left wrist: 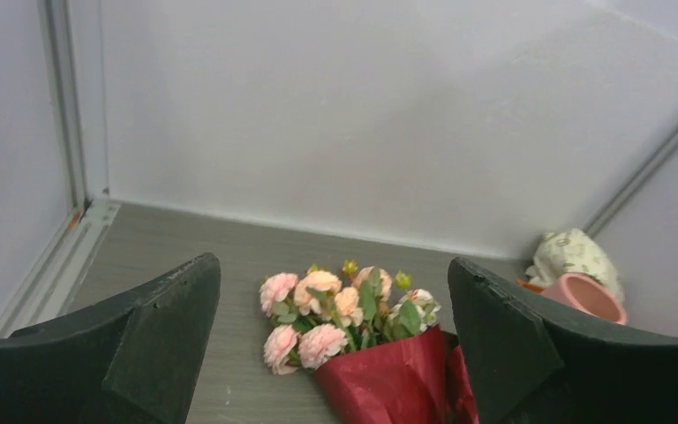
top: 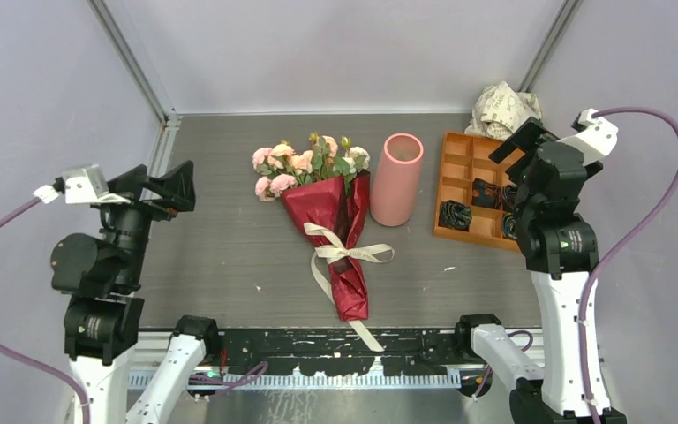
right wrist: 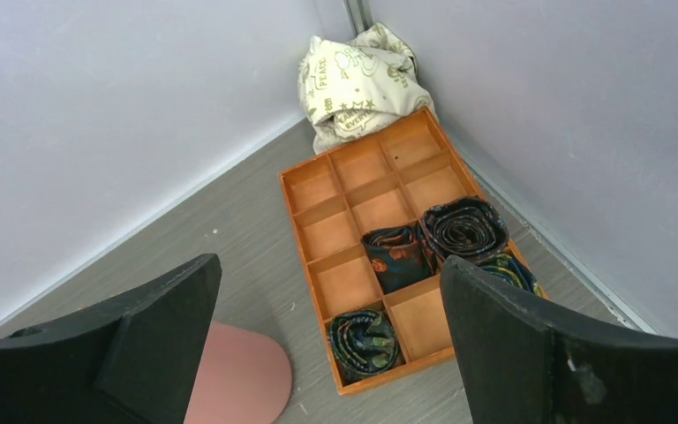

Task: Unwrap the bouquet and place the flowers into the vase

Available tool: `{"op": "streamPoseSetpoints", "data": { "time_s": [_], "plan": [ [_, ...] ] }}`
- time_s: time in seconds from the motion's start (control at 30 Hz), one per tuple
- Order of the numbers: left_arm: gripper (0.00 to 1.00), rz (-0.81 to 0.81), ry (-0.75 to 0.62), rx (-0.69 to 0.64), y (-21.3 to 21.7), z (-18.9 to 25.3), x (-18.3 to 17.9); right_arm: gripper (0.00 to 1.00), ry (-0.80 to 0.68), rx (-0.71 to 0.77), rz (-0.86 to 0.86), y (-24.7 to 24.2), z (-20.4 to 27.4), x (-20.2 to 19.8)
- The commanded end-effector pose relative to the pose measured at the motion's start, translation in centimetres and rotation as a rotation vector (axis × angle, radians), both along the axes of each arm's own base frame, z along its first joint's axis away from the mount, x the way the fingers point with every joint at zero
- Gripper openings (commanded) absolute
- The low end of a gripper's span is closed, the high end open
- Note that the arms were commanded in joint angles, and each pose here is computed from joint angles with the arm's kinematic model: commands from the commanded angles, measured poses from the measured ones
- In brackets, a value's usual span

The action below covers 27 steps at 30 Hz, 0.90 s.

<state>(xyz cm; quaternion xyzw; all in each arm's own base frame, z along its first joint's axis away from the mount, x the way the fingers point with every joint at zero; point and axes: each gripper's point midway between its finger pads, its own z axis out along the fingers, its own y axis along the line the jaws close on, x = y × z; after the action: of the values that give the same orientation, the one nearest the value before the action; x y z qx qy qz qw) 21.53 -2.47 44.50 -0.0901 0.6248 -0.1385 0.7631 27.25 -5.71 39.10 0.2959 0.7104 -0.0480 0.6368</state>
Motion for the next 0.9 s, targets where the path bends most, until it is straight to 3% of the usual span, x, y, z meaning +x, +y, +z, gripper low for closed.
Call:
{"op": "streamPoseSetpoints", "data": {
  "time_s": [0.0,0.07,0.2,0.37,0.43,0.5,0.53,0.6,0.67,0.8,0.87],
  "plan": [
    [1.00,-0.097,-0.169,-0.009,-1.4,6.6,-2.6,1.00,-0.102,-0.021,0.022,0.1,5.9,-1.6],
    [1.00,-0.068,-0.169,-0.236,-0.6,8.7,-2.5,0.99,-0.125,-0.019,0.015,0.0,7.9,-1.9],
    [1.00,-0.271,-0.231,-0.327,-3.7,12.4,-3.7,1.00,-0.265,0.034,0.096,1.6,12.0,-2.2],
    [1.00,-0.222,-0.295,-0.594,-1.4,12.7,-5.6,1.00,-0.525,0.162,0.338,6.1,16.6,-2.5],
    [1.00,-0.203,-0.374,-0.613,-0.4,13.3,-7.5,0.99,-0.542,0.188,0.396,7.2,18.3,-1.9],
    [0.98,-0.199,-0.438,-0.511,-0.3,14.0,-8.8,0.99,-0.470,0.196,0.456,8.4,19.0,-0.5],
    [0.95,-0.195,-0.450,-0.461,-0.5,14.4,-9.0,1.00,-0.365,0.216,0.484,9.2,17.6,1.5],
    [0.88,-0.196,-0.444,-0.360,-1.0,14.7,-8.5,0.99,-0.307,0.253,0.632,12.0,18.2,2.7],
    [0.77,-0.193,-0.369,-0.323,-1.6,14.4,-6.2,0.99,-0.277,0.291,0.717,14.1,18.3,3.5],
    [0.60,-0.219,0.009,-0.261,-4.2,11.3,1.9,0.99,-0.164,0.173,0.765,18.9,16.8,3.0],
    [0.46,-0.253,0.242,-0.235,-6.1,7.6,7.0,0.99,-0.072,0.102,0.753,21.0,14.9,2.8]
  ]
}}
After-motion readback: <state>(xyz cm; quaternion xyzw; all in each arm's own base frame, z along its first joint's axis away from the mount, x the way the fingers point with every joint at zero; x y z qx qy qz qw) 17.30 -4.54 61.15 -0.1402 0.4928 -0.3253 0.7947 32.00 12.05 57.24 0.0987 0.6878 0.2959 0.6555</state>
